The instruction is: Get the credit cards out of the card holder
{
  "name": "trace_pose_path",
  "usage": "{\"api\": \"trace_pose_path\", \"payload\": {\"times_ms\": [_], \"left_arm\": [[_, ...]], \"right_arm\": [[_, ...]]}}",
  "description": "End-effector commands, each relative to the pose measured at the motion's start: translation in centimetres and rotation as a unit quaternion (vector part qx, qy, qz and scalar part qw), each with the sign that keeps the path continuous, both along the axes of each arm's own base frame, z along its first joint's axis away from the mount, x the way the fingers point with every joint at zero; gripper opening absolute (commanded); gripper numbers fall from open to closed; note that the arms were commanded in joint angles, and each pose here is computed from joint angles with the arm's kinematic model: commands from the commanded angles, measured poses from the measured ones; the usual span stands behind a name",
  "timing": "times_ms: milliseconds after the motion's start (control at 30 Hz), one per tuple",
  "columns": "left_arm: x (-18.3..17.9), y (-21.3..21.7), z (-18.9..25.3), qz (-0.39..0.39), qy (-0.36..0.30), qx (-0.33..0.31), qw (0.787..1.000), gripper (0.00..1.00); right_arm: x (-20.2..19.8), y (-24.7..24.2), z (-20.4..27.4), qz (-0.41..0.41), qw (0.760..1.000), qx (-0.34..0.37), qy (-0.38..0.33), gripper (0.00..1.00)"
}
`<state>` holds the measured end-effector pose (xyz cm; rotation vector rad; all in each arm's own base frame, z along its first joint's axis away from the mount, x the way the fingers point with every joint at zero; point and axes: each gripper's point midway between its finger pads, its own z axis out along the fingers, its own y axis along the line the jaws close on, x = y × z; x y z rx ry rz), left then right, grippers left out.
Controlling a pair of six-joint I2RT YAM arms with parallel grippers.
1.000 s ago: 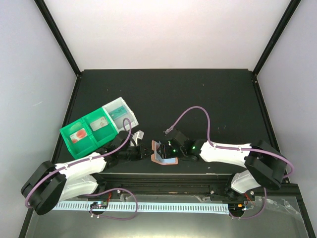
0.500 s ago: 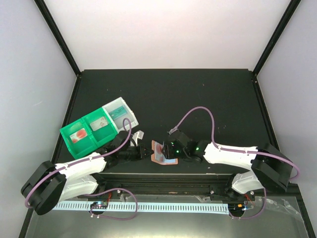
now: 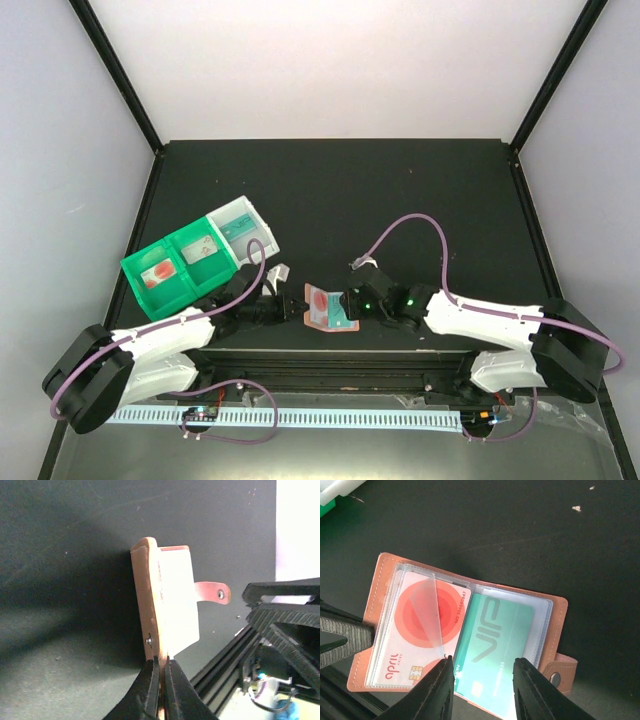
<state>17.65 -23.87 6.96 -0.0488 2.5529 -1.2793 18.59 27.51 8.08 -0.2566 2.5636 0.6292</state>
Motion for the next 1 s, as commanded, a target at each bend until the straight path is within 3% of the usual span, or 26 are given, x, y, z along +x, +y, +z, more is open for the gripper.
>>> {"api": "trace_pose_path", "payload": {"times_ms": [0,133,367,600,967], "left_arm": [[0.4,0.1,0.2,0.003,-0.012,0.014,1.0,0.08],[0.6,0.6,0.2,0.014,-0.014,0.028,0.999,0.21],[1.5,1.6,1.6,0.032,-0.037,0.062,0.997,0.46],[1.7,0.5,3.1,0.013,-0.053,0.038,0.998,0.51],[1.4,-3.0,3.1,-0.037,-0.037,-0.029,0.998,0.47]], "right_arm": [[0.2,-0.1,0.4,0.003,1.0,-0.002,-0.019,0.29],[-0.1,0.6,-0.1,0.018,1.0,0.013,-0.014,0.19],[-0.3,1.1,-1.4,0.03,0.999,0.012,-0.005,0.17],[-0.2,1.0,-2.7,0.029,1.0,-0.003,-0.001,0.15],[-0.3,0.2,-4.3,0.024,1.0,-0.012,0.004,0.15]]}}
